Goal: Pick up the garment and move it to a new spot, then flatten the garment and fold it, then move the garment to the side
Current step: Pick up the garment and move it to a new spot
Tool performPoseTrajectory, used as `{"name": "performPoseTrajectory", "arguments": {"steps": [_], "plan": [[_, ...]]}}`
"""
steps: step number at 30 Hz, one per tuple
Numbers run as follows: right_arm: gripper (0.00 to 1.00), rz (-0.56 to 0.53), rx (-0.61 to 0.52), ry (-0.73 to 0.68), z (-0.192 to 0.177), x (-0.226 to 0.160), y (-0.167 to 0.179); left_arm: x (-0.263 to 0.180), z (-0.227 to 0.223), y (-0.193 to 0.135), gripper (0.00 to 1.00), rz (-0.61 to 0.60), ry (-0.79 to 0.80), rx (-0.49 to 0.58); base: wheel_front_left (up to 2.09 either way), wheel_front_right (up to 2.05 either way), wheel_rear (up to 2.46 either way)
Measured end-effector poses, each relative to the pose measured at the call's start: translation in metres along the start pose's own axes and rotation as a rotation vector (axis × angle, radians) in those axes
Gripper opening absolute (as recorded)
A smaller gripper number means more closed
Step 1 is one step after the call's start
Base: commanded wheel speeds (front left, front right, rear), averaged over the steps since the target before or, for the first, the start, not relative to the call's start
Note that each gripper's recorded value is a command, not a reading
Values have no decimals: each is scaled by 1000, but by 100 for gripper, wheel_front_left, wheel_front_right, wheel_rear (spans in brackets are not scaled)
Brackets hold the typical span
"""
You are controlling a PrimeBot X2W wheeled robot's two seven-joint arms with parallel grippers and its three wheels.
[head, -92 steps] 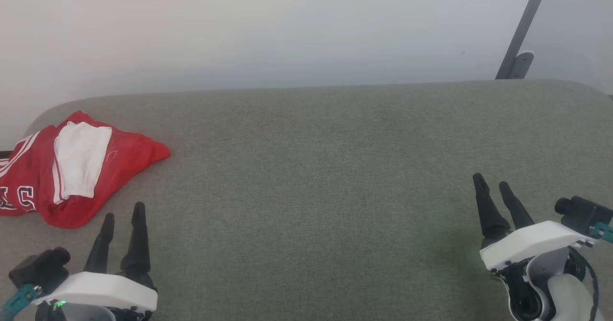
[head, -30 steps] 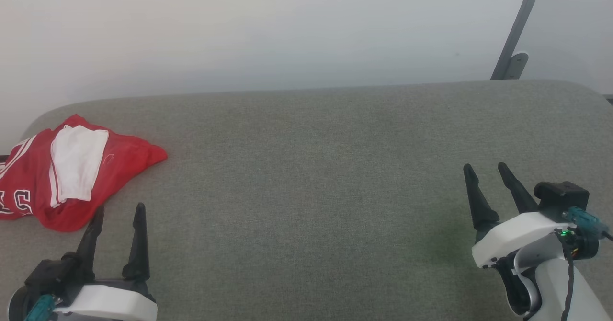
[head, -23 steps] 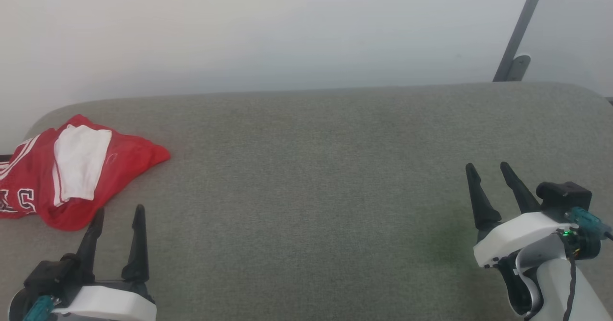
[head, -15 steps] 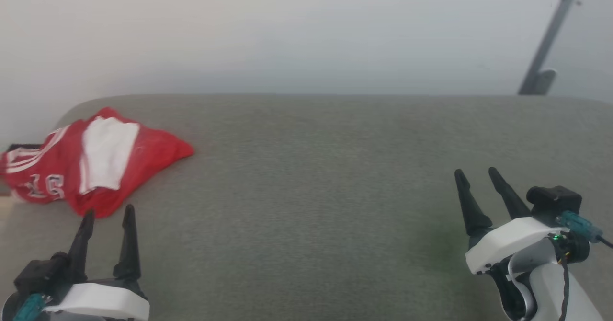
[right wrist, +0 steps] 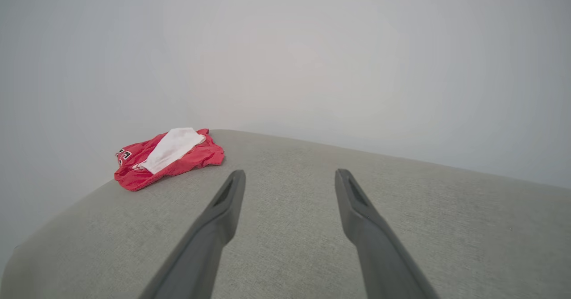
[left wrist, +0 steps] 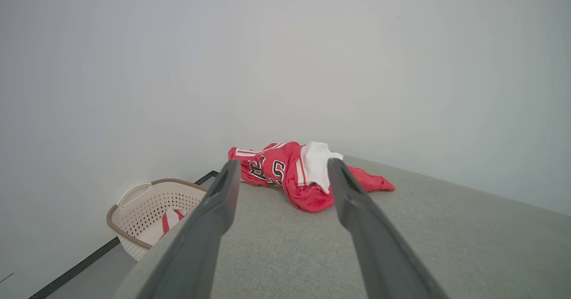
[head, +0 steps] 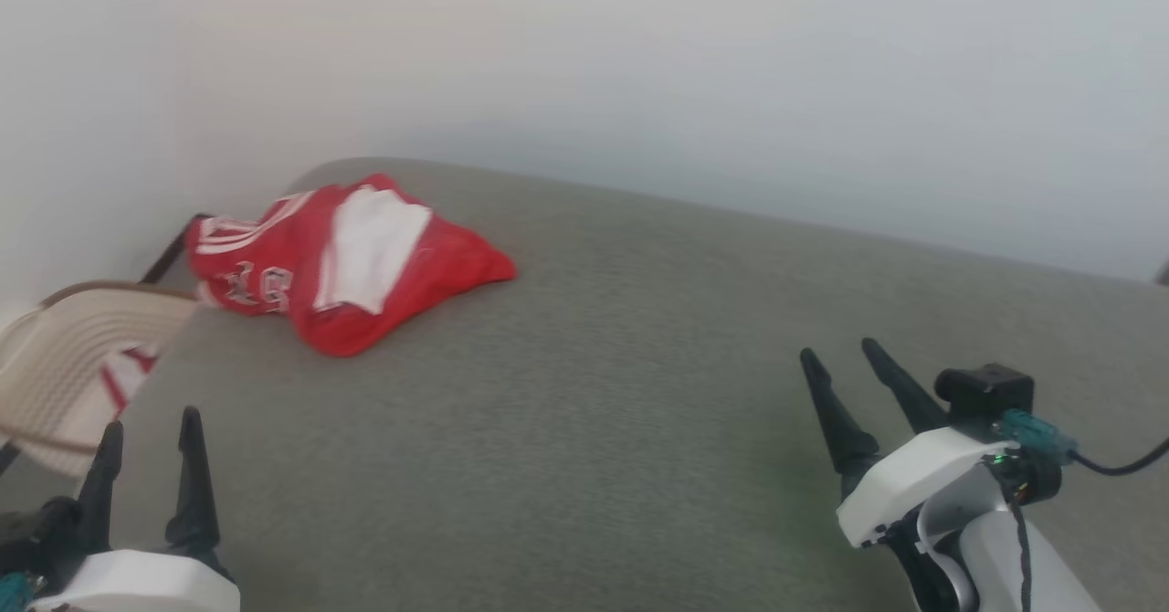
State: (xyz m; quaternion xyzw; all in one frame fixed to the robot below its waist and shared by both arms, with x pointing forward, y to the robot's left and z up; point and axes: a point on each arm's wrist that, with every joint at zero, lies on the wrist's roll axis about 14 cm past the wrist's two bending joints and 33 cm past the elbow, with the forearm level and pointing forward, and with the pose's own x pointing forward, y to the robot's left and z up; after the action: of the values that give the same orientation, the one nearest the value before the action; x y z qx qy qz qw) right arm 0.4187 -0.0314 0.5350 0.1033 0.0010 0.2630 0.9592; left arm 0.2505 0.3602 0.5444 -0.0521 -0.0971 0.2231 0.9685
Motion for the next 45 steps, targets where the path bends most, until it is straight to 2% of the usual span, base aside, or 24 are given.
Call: {"name": "performPoseTrajectory", "arguments": {"steps": [11, 19, 24, 36, 45], "plan": [[100, 203, -8, 35, -8, 25, 71, -46, 16, 55, 100, 170, -17, 3, 0, 0, 0], [100, 226, -7, 53, -15, 32, 74, -48, 16, 58, 100, 189, 0, -36, 0, 0, 0], [100, 200, -17, 57, -15, 37, 56, -22, 23, 46, 100, 139, -10, -46, 0, 0, 0], [100, 87, -58, 66, -15, 53, -17, 85, 28, -1, 100, -24, 24, -49, 0, 0, 0], [100, -12, -70, 105, -35, 61, -79, 176, -16, -41, 100, -116, 209, 5, 0, 0, 0]]}}
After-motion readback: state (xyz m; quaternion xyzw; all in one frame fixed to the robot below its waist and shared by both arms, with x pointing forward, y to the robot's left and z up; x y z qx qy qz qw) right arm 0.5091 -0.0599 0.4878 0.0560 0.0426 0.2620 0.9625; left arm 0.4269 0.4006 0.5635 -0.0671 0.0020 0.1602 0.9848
